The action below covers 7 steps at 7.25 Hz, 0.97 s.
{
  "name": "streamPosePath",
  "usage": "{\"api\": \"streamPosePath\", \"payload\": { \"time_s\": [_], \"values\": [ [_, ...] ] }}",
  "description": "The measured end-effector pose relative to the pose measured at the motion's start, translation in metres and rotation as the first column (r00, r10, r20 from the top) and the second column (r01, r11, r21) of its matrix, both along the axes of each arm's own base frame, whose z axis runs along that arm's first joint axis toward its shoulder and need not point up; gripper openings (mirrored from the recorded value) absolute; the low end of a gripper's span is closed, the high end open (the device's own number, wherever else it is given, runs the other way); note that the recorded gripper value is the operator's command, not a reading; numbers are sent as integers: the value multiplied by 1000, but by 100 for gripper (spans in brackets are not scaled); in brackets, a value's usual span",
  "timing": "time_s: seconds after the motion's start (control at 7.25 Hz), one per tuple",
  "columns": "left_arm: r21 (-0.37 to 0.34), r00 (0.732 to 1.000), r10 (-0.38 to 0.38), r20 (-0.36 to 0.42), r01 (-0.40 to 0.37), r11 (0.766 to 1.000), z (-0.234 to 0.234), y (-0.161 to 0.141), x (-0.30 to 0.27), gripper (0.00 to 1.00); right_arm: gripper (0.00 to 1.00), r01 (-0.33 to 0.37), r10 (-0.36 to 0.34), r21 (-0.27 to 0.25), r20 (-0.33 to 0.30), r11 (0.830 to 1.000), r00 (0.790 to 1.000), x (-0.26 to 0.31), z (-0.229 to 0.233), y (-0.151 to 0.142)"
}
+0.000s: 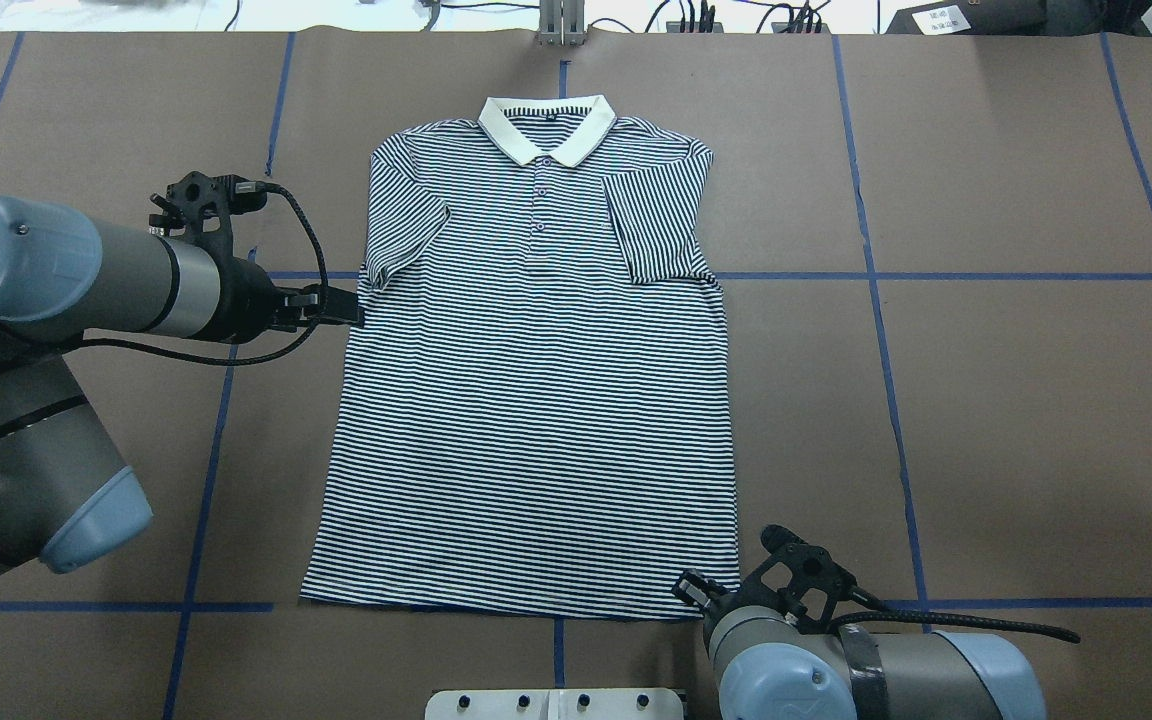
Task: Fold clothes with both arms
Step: 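Grasp the hem corners with the left and right grippers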
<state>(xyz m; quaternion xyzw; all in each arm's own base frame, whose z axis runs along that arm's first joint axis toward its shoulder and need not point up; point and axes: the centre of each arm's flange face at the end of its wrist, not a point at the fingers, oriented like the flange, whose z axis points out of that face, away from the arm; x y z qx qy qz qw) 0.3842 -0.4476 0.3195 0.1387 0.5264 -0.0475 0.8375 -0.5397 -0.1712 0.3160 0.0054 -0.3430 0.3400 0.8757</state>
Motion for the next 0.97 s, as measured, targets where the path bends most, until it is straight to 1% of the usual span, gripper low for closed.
{"api": "streamPosePath", "payload": {
  "time_s": [0.14, 0.28, 0.69, 0.83, 0.97],
  "values": [
    [0, 1000, -1, 0, 1, 1000, 0, 0, 0, 88, 10, 0, 0, 0, 0, 1000, 1000, 0, 0, 0],
    [1, 1000, -1, -1, 1, 1000, -1, 0, 0, 88, 0, -1, 1, -1, -1, 1000, 1000, 0, 0, 0],
    [5, 1000, -1, -7, 2, 1000, -5, 1, -1, 88, 0, 0, 0, -1, 2, 1000, 1000, 1, -1, 0],
    [0, 1000, -6, -11, 6, 1000, -6, 1, -2, 88, 0, 0, 0, -1, 11, 1000, 1000, 1, -5, 1],
    [-22, 999, -31, -21, 30, 999, -9, 2, -4, 88, 0, 1, -1, 0, 22, 1000, 1000, 2, -10, 1]
  ]
}}
